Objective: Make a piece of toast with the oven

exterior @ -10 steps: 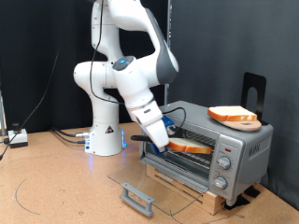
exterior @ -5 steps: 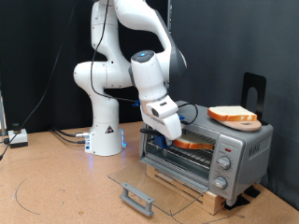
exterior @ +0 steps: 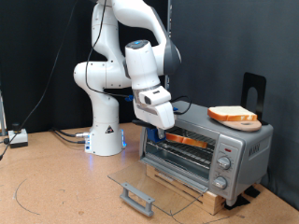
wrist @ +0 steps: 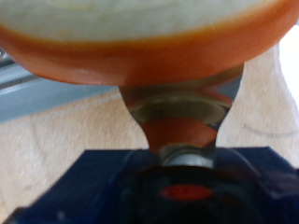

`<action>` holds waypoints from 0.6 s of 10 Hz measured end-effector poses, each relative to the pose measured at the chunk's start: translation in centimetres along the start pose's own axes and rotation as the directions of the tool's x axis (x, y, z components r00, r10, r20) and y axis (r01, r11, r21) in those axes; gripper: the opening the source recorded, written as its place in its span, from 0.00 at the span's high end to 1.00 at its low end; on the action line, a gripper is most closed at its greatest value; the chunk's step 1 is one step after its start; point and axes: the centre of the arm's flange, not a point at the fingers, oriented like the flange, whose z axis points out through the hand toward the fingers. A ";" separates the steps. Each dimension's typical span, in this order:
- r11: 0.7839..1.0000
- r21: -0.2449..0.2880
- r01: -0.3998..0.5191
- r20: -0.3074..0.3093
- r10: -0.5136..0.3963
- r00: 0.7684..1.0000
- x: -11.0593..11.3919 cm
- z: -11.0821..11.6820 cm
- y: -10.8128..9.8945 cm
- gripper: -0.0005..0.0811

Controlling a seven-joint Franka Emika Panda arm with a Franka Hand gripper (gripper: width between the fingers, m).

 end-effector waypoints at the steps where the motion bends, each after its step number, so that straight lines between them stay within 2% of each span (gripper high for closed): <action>1: 1.000 -0.002 -0.009 0.023 0.009 1.000 -0.6 -0.3 0.3 0.48; 4: 0.999 -0.009 -0.044 0.059 0.045 0.997 -1.5 -0.5 1.0 0.48; 6: 0.998 -0.023 -0.053 0.099 0.055 0.994 -1.3 0.0 0.8 0.48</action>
